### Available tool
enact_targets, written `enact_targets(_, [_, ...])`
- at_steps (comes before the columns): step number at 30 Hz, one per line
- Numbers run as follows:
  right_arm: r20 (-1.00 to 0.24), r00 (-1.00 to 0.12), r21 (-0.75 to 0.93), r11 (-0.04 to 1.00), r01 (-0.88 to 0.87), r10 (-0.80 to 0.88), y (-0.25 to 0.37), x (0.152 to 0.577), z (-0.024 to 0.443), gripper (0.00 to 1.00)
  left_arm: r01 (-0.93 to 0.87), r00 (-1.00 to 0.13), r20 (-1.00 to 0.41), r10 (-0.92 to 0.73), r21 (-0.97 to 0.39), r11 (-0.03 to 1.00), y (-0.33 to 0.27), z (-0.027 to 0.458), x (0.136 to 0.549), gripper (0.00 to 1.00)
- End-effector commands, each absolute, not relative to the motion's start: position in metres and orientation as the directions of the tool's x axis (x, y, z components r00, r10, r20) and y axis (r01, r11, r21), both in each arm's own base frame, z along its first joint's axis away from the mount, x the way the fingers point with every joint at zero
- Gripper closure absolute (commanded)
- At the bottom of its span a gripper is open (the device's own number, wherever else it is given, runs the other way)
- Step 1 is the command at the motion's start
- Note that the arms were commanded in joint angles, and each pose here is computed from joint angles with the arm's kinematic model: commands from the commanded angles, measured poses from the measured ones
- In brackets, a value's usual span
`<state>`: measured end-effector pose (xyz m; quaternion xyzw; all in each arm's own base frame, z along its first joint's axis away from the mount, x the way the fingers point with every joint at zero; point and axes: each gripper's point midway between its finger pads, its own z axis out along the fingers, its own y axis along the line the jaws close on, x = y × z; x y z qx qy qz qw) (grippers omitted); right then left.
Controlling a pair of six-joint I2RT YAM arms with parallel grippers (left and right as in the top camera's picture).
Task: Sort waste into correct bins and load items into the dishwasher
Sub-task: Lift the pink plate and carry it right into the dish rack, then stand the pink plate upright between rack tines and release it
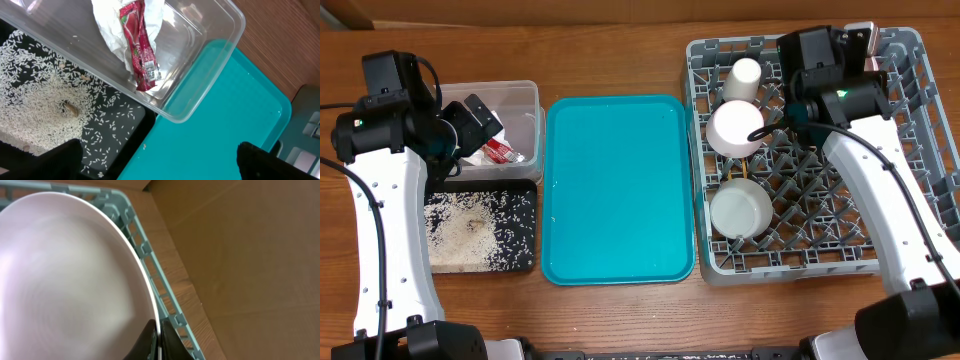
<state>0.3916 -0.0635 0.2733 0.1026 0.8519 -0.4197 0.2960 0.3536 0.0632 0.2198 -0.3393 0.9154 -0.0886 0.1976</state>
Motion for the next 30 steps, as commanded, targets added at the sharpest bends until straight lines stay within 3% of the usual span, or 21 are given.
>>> enact_targets(1, [-0.561, -0.825, -0.665, 0.632, 0.397, -0.072, -0.062, 0.396, 0.255, 0.96, -0.582, -0.677, -0.325, -0.660, -0.312, 0.751, 0.063, 0.230, 0.354, 0.00])
enact_targets(10, [-0.480, -0.873, -0.709, 0.622, 0.332, -0.081, -0.058, 0.411, 0.214, 0.96, -0.582, -0.677, -0.325, -0.660, -0.312, 0.751, 0.063, 0.230, 0.354, 0.00])
enact_targets(16, [-0.493, -0.865, -0.699, 0.635, 0.329, -0.096, -0.049, 0.416, 0.212, 0.96, -0.582, -0.677, -0.325, -0.660, -0.312, 0.751, 0.063, 0.230, 0.354, 0.00])
enact_targets(21, [-0.495, -0.862, -0.630, 0.730, 0.265, -0.114, -0.018, 0.423, 0.199, 0.94, -0.582, -0.677, -0.325, -0.660, -0.312, 0.751, 0.063, 0.230, 0.354, 0.00])
enact_targets(26, [-0.484, -0.868, -0.577, 0.786, 0.223, -0.109, -0.004, 0.424, 0.189, 0.85, -0.582, -0.677, -0.325, -0.660, -0.312, 0.751, 0.063, 0.230, 0.354, 0.00])
enact_targets(29, [-0.483, -0.869, -0.572, 0.790, 0.220, -0.108, -0.004, 0.424, 0.188, 0.66, -0.582, -0.677, -0.325, -0.660, -0.312, 0.751, 0.063, 0.230, 0.354, 0.00])
enact_targets(30, [-0.484, -0.869, -0.572, 0.790, 0.221, -0.107, -0.004, 0.424, 0.188, 0.54, -0.582, -0.677, -0.325, -0.660, -0.312, 0.751, 0.063, 0.230, 0.354, 0.00])
